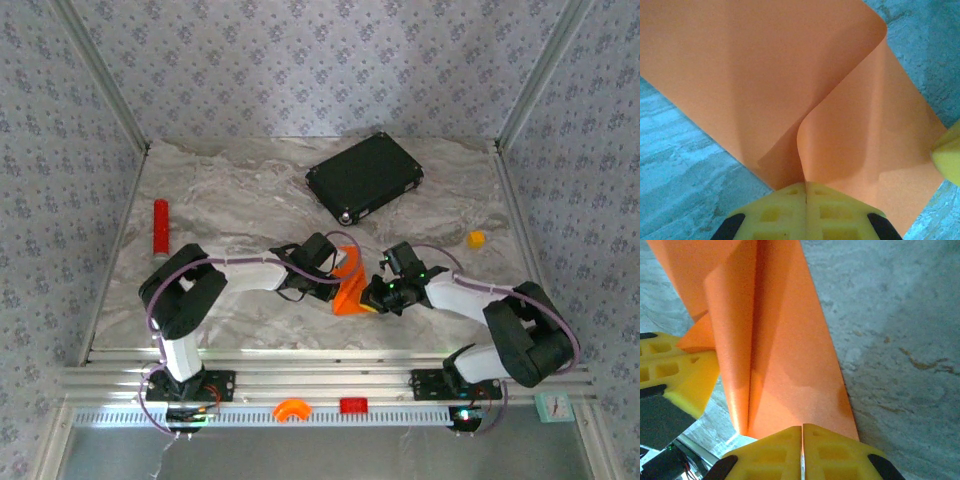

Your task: Fold a paper plane with a square sheet of paper (pick it up from the middle)

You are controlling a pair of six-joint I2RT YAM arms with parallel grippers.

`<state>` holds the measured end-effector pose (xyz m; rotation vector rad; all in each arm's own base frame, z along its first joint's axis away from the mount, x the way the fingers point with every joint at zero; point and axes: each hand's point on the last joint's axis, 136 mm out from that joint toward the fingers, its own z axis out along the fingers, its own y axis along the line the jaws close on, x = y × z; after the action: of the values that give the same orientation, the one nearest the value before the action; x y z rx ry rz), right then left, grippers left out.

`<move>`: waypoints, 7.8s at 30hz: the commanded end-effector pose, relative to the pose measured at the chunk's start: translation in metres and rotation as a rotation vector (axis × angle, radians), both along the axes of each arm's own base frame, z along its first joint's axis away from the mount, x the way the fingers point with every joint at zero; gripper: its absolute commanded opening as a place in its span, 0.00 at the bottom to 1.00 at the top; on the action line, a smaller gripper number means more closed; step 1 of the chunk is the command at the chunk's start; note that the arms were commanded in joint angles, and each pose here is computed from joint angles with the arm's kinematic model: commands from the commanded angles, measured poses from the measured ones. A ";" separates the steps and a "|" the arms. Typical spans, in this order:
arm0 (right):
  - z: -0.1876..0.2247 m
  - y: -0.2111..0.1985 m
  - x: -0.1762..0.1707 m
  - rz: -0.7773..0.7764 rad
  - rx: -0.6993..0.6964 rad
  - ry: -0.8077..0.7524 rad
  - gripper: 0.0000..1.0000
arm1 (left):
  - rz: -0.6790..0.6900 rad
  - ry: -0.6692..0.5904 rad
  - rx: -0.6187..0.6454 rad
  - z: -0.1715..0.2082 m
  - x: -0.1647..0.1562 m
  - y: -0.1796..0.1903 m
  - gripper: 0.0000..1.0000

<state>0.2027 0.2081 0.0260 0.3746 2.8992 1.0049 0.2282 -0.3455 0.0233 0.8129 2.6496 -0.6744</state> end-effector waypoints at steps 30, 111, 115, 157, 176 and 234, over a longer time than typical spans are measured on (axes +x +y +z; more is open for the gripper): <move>0.039 0.031 0.054 -0.056 0.137 -0.118 0.04 | -0.013 0.009 0.020 -0.008 0.000 -0.002 0.00; 0.023 0.013 0.066 -0.117 0.099 -0.118 0.07 | -0.019 0.003 0.038 -0.005 -0.001 0.003 0.00; 0.006 0.016 0.057 -0.087 0.069 -0.077 0.06 | -0.020 0.005 0.037 -0.005 -0.002 0.003 0.00; 0.016 0.014 0.059 -0.101 0.120 -0.088 0.06 | -0.022 0.008 0.042 -0.005 -0.001 0.002 0.00; 0.001 -0.011 0.055 -0.152 0.064 -0.053 0.06 | -0.021 0.012 0.043 -0.007 -0.001 0.001 0.00; -0.021 0.026 0.027 -0.056 0.032 -0.020 0.06 | -0.023 0.008 0.048 -0.008 -0.002 0.004 0.00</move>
<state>0.2391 0.2432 0.0219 0.4017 2.7823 1.1254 0.2303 -0.3481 0.0231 0.8275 2.6451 -0.6696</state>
